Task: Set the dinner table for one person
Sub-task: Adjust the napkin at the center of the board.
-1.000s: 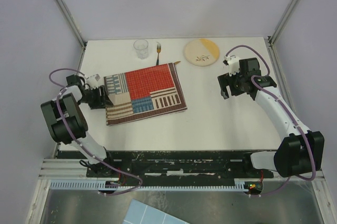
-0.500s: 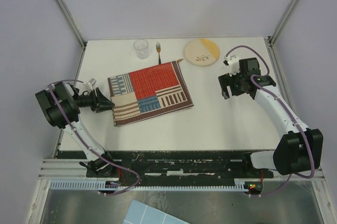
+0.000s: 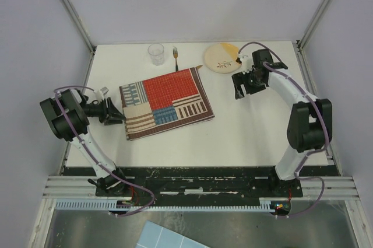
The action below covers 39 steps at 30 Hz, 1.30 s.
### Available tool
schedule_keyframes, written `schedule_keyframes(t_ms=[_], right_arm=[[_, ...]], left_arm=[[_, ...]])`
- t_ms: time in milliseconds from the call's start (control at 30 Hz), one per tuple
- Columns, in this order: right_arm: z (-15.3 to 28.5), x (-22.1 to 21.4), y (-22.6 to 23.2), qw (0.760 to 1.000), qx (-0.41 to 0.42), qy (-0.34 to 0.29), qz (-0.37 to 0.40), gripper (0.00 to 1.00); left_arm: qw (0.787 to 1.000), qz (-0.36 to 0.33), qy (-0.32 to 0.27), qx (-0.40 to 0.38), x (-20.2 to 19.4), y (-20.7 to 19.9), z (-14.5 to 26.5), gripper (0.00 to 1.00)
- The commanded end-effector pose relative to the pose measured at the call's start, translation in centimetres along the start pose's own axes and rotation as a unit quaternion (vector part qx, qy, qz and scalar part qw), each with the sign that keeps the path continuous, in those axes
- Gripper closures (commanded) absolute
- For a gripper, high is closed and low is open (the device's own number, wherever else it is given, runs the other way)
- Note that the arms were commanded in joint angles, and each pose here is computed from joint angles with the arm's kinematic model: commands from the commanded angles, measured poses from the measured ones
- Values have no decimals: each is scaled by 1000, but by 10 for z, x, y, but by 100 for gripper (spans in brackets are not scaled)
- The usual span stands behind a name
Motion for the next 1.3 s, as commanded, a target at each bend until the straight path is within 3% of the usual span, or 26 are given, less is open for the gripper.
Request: schedule_keyframes(t_ms=[0, 467, 1267], right_arm=[[-14, 33, 2, 997, 69, -12, -11, 16], [-81, 89, 69, 950, 307, 2, -65, 18], [-138, 72, 94, 927, 355, 52, -105, 18]], left_arm=[[991, -81, -3, 103, 13, 32, 9, 48], [991, -79, -15, 103, 24, 36, 6, 48], [989, -83, -11, 118, 54, 38, -8, 48]])
Point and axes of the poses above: each gripper's point midway between its finger pads, its own z axis back along the fingers, its own y axis along the line the jaws close on, x = y × z, the point moved 5 cm from there along z, back along the fingers, and after that the axes turned 12 degrees about z, right-handed, at the moved point
